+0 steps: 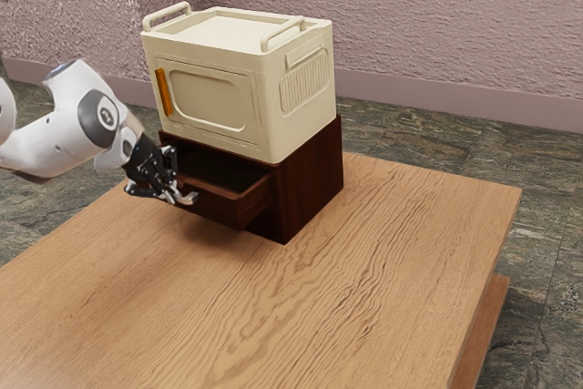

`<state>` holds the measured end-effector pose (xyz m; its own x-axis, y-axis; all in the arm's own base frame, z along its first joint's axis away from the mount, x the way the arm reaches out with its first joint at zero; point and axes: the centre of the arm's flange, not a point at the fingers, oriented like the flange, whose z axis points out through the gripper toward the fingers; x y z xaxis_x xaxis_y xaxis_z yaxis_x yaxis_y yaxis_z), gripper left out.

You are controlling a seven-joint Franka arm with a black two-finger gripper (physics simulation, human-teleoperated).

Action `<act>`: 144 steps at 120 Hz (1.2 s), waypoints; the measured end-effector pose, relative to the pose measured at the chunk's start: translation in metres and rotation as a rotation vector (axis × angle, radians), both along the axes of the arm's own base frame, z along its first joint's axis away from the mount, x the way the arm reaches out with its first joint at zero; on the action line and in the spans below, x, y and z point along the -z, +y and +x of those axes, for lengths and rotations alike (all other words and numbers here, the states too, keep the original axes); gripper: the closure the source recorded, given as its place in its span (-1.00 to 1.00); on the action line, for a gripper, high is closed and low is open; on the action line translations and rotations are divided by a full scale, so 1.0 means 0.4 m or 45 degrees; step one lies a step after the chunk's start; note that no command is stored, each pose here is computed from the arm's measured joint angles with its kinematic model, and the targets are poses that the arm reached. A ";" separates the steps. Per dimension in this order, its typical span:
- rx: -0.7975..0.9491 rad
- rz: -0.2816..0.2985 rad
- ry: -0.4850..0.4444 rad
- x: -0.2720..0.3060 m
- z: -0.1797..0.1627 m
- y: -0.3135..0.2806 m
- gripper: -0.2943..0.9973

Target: Pull the drawer handle with one arm to open the drawer

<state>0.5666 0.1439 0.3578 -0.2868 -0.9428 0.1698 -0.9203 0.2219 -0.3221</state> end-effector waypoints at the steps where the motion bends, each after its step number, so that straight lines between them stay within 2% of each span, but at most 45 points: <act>1: 0.000 -0.001 -0.001 -0.001 -0.004 0.000 0.67; 44: 0.004 -0.017 0.012 0.003 -0.089 0.010 0.67; 79: -0.008 -0.032 0.023 -0.002 -0.159 0.019 0.54; 112: -0.021 -0.039 0.033 -0.004 -0.189 0.024 0.44; 132: -0.021 -0.041 0.006 -0.035 -0.200 0.020 0.34; 144: -0.013 -0.046 -0.060 -0.103 -0.230 0.005 0.30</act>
<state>0.4744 0.1457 0.3991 -0.2856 -0.9393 0.1903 -0.9061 0.1999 -0.3730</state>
